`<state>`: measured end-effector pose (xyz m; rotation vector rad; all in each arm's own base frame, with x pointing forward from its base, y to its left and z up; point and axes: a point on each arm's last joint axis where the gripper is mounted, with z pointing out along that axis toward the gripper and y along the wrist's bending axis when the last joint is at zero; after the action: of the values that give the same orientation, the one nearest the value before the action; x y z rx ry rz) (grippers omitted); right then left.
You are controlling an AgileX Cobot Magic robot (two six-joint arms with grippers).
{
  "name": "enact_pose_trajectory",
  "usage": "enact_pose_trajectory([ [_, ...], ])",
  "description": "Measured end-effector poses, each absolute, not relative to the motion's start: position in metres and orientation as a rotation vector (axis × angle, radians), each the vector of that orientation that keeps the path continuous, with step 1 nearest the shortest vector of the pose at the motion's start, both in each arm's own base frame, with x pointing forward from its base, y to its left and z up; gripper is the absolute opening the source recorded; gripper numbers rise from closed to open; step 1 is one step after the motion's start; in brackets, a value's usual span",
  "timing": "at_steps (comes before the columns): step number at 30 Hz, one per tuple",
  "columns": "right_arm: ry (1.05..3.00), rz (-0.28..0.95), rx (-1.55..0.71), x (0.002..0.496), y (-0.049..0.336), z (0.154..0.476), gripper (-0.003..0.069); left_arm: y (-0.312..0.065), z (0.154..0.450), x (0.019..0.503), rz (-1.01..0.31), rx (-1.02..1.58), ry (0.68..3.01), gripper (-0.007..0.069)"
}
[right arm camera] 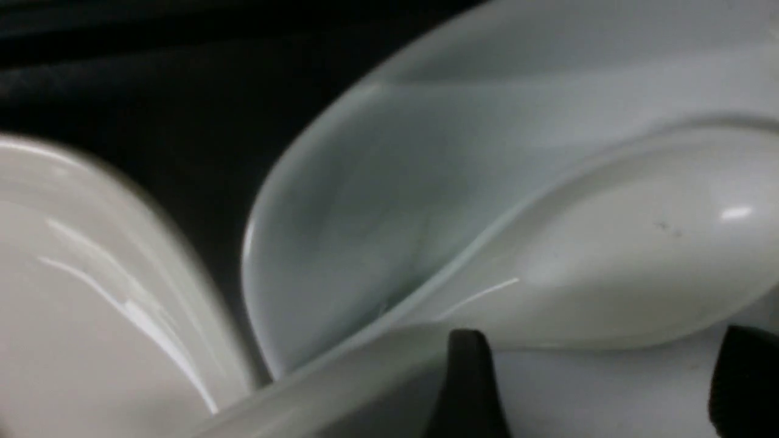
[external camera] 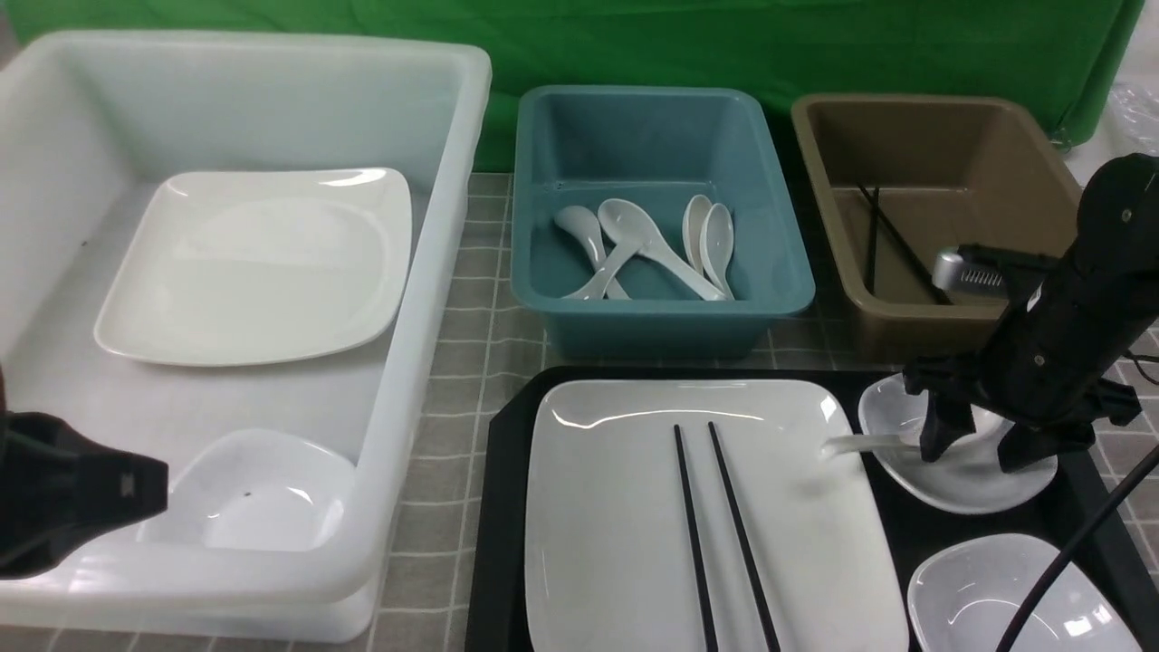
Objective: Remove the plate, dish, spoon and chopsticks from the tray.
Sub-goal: Use the right arm to grab a soup spoon from the plate
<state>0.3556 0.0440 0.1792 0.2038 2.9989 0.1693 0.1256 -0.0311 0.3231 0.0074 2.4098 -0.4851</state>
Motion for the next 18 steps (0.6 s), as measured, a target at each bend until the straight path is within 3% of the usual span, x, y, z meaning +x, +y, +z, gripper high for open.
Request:
enact_pose_trajectory([
  [18, 2.873, 0.211, 0.335, 0.366, 0.042, 0.181, 0.0528, -0.031, 0.323, 0.125, -0.485, 0.013, 2.413, 0.0003],
])
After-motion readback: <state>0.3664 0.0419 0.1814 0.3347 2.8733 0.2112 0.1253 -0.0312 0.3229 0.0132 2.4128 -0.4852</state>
